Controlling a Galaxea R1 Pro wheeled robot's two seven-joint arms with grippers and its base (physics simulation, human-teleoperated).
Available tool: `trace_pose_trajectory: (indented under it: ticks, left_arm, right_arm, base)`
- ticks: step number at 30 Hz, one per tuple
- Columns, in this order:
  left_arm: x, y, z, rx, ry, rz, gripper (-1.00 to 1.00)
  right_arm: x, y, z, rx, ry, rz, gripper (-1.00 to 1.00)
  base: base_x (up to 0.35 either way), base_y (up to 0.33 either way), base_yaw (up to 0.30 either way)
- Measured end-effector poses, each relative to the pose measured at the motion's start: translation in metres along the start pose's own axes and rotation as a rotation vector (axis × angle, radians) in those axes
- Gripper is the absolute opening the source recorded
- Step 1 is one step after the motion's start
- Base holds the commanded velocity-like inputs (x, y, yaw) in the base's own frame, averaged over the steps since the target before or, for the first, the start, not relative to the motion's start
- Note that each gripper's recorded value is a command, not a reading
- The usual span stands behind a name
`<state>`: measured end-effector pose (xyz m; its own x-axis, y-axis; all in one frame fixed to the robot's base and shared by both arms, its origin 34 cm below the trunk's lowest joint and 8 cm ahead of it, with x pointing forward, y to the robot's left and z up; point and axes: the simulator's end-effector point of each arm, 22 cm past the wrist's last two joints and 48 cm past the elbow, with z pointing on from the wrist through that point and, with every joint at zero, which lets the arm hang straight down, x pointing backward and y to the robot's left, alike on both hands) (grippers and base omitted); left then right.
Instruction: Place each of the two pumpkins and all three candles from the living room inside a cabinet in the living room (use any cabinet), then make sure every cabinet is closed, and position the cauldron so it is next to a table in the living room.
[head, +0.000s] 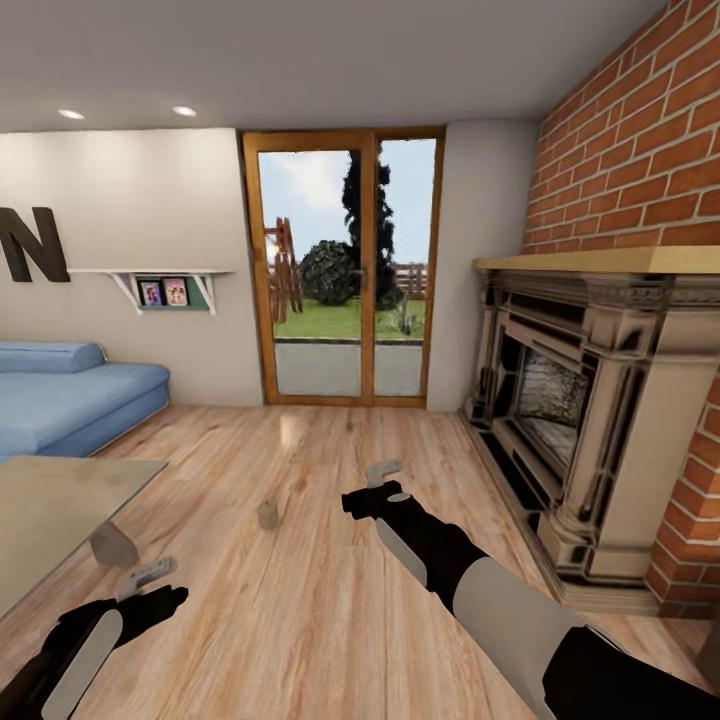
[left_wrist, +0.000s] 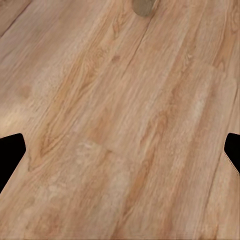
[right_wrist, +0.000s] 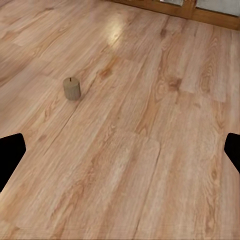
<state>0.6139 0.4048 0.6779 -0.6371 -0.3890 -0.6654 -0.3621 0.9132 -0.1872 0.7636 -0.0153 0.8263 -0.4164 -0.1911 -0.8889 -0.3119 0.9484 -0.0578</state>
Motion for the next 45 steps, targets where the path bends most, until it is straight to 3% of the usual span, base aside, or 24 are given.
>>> trace_pose_trajectory:
  ticks: [45]
  left_arm:
    - [0.0029,0.0052,0.0067,-0.014,0.022,-0.01,1.0]
  right_arm:
    - [-0.0055,0.0003,0.0,-0.001,-0.026,0.007,1.0]
  base:
    - [0.339,0.0,0.0]
